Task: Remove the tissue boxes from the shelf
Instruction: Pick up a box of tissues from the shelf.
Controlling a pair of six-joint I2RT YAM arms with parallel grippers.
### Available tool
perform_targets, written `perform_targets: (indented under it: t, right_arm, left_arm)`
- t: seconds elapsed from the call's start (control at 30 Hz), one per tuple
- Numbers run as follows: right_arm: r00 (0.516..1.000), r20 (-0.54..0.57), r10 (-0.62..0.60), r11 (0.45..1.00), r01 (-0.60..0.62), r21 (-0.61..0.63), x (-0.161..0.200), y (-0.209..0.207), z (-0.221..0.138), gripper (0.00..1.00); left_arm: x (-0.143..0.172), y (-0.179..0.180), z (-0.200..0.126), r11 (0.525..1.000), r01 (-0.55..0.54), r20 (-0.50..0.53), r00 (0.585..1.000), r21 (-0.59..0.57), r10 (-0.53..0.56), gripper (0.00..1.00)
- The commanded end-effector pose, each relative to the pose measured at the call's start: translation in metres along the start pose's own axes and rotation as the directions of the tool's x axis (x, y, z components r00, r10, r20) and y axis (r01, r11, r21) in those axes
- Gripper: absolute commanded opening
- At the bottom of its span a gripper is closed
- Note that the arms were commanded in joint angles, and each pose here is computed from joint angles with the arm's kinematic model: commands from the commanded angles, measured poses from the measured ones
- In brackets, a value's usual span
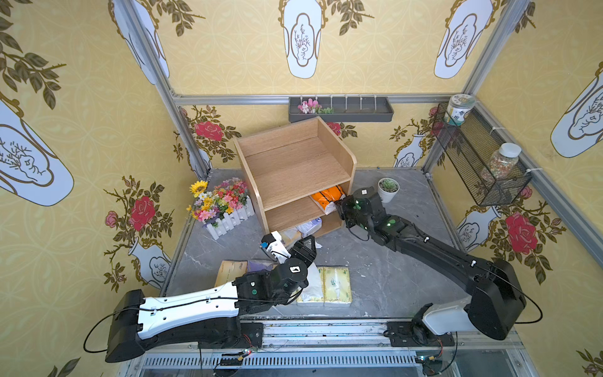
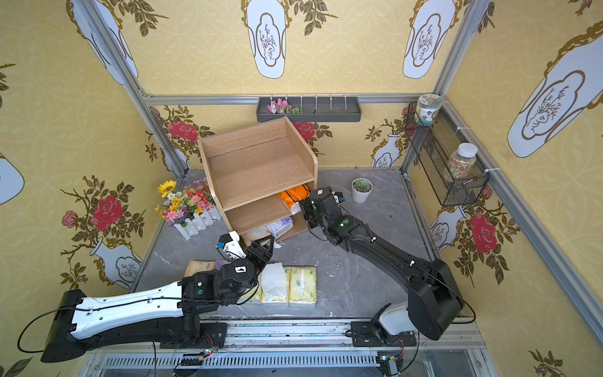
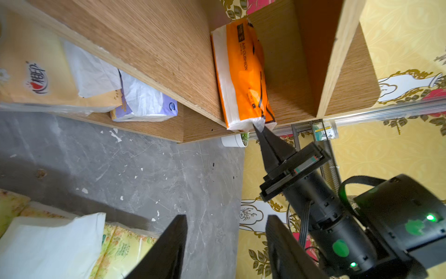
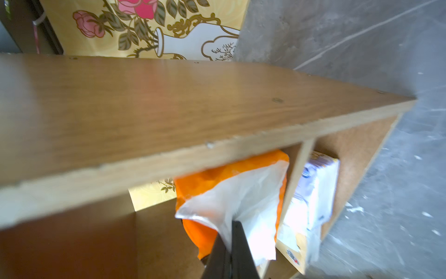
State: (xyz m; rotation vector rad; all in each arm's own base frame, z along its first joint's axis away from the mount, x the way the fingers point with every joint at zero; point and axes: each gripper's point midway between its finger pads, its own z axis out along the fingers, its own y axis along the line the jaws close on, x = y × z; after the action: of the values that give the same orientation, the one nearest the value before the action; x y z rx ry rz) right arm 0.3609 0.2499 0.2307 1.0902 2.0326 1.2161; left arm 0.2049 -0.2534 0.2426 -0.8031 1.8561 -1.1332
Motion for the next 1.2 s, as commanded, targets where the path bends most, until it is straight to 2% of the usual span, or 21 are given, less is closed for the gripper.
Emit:
perform_targets:
  t: [0.0,0.23,0.4,0.57,0.7,0.8,0.93,1.07,1.17]
  right_arm:
    - [0.999,-0.034,-0.033,0.999,0.033,-0.024,0.006,-0.001,-0.013,0.0]
    - [0.994,-0.057,-0.089,0.996,0.088,-0.03,0.007,-0.009,-0.042,0.0]
    - [0.993,-0.075,-0.089,0.996,0.087,-0.027,0.007,-0.016,-0.053,0.0]
    - [0.991,-0.108,-0.085,0.996,0.081,-0.038,0.012,-0.016,-0.057,0.0]
    - [0.989,-0.118,-0.085,0.996,0.08,-0.043,0.013,-0.017,-0.061,0.0]
    - [0.989,-0.124,-0.082,0.996,0.077,-0.047,0.013,-0.017,-0.063,0.0]
    - [0.988,-0.134,-0.071,0.997,0.066,-0.045,0.013,-0.017,-0.064,0.0]
    - [0.987,-0.153,-0.052,0.998,0.046,-0.045,0.016,-0.018,-0.063,0.0]
    - [0.985,-0.168,-0.042,0.998,0.034,-0.051,0.017,-0.018,-0.062,0.0]
  left_arm:
    - [-0.004,-0.009,0.0,0.999,0.037,0.021,0.999,0.036,-0.037,0.62]
    - [-0.007,-0.013,0.006,0.997,0.067,0.083,0.994,0.039,-0.07,0.65]
    - [-0.005,-0.023,0.02,0.989,0.09,0.111,0.988,0.115,-0.103,0.77]
    - [0.006,-0.029,0.045,0.974,0.156,0.047,0.985,0.165,-0.165,0.85]
    - [0.008,-0.018,0.065,0.964,0.222,0.022,0.974,0.145,-0.228,0.97]
    - [0.013,-0.014,0.078,0.953,0.267,-0.027,0.964,0.142,-0.266,1.0]
    - [0.019,-0.015,0.092,0.958,0.264,-0.041,0.964,0.112,-0.261,1.0]
    - [0.02,-0.021,0.104,0.948,0.29,-0.063,0.957,0.133,-0.284,1.0]
    - [0.02,-0.02,0.116,0.941,0.323,-0.077,0.946,0.104,-0.316,1.0]
